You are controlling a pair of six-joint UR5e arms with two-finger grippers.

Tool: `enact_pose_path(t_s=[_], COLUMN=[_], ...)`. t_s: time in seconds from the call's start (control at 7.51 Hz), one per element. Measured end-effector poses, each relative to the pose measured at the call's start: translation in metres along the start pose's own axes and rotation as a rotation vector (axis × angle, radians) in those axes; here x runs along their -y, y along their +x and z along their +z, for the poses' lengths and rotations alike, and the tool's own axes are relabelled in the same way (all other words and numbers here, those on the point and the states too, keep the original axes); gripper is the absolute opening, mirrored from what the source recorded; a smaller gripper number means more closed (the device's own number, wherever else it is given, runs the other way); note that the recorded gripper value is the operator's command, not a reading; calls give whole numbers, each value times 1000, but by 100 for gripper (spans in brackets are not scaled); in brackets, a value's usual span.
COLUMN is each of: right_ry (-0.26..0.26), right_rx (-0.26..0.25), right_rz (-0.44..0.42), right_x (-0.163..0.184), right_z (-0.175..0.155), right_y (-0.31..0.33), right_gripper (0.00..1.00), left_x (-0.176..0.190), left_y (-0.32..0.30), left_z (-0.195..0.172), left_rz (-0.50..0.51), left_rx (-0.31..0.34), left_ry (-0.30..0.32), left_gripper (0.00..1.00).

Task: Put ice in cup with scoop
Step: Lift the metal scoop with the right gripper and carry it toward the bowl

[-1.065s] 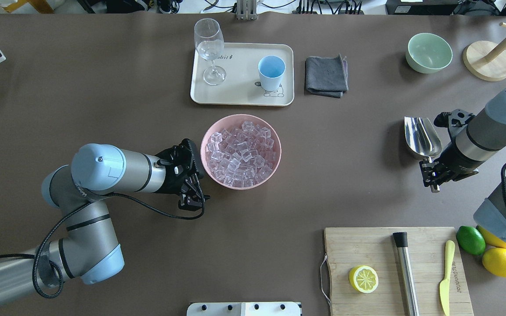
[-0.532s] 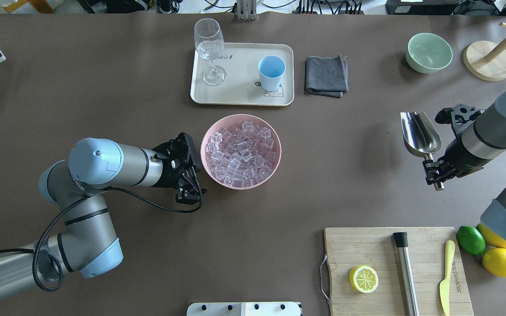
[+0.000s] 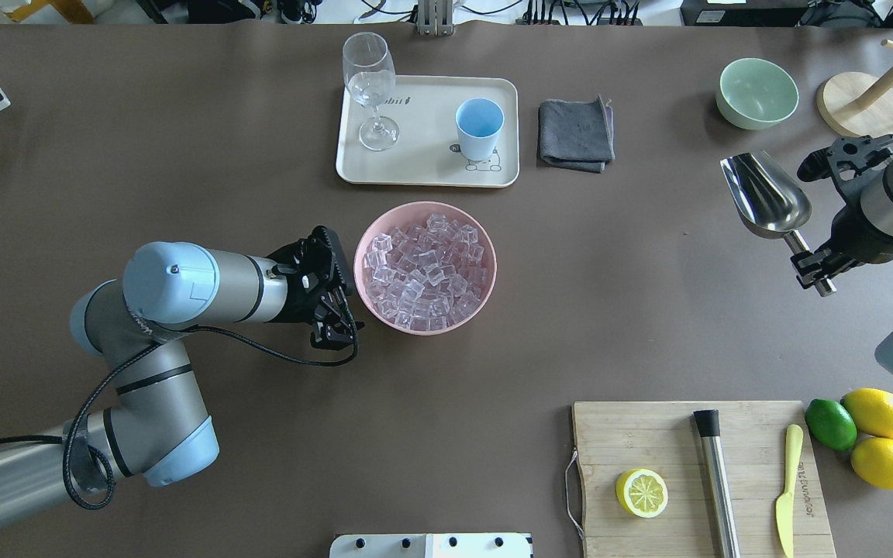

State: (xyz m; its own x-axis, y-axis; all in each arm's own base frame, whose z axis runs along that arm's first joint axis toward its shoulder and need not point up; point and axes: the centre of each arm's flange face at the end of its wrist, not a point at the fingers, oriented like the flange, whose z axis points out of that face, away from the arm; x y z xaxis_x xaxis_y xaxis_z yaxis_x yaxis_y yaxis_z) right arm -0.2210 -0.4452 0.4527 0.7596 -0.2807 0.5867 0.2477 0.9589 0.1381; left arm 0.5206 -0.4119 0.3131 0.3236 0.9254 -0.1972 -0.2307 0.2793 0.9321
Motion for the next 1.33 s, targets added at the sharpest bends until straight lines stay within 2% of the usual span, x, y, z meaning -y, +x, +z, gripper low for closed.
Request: enact_pose_path(t_s=[0.4,0.53,0.67,0.8,1.06,1.33], right_ry=[17,-21,-85,-129,-162,-196], right_rx=[-43,-72,-103,-129,-144,-190], right_rz=[-265,-345,-410,-449,-479,-544], right_x=[13,26,38,43,42,41], right_z=[-22,-36,-52,-66,-88,-103], right_y=[19,16,9,7,18,19], right_gripper=[0,0,0,0,0,0], left_x=[0,0,-1,-1,-2,-3], left_y=[0,0,-1,0,0,0], left_z=[0,0,0,0,0,-1], left_rz=[1,1,1,1,2,2], left_rx=[4,4,4,5,5,4], left_ry=[2,3,4,5,7,7], left_gripper=[98,98,98,98,98,98])
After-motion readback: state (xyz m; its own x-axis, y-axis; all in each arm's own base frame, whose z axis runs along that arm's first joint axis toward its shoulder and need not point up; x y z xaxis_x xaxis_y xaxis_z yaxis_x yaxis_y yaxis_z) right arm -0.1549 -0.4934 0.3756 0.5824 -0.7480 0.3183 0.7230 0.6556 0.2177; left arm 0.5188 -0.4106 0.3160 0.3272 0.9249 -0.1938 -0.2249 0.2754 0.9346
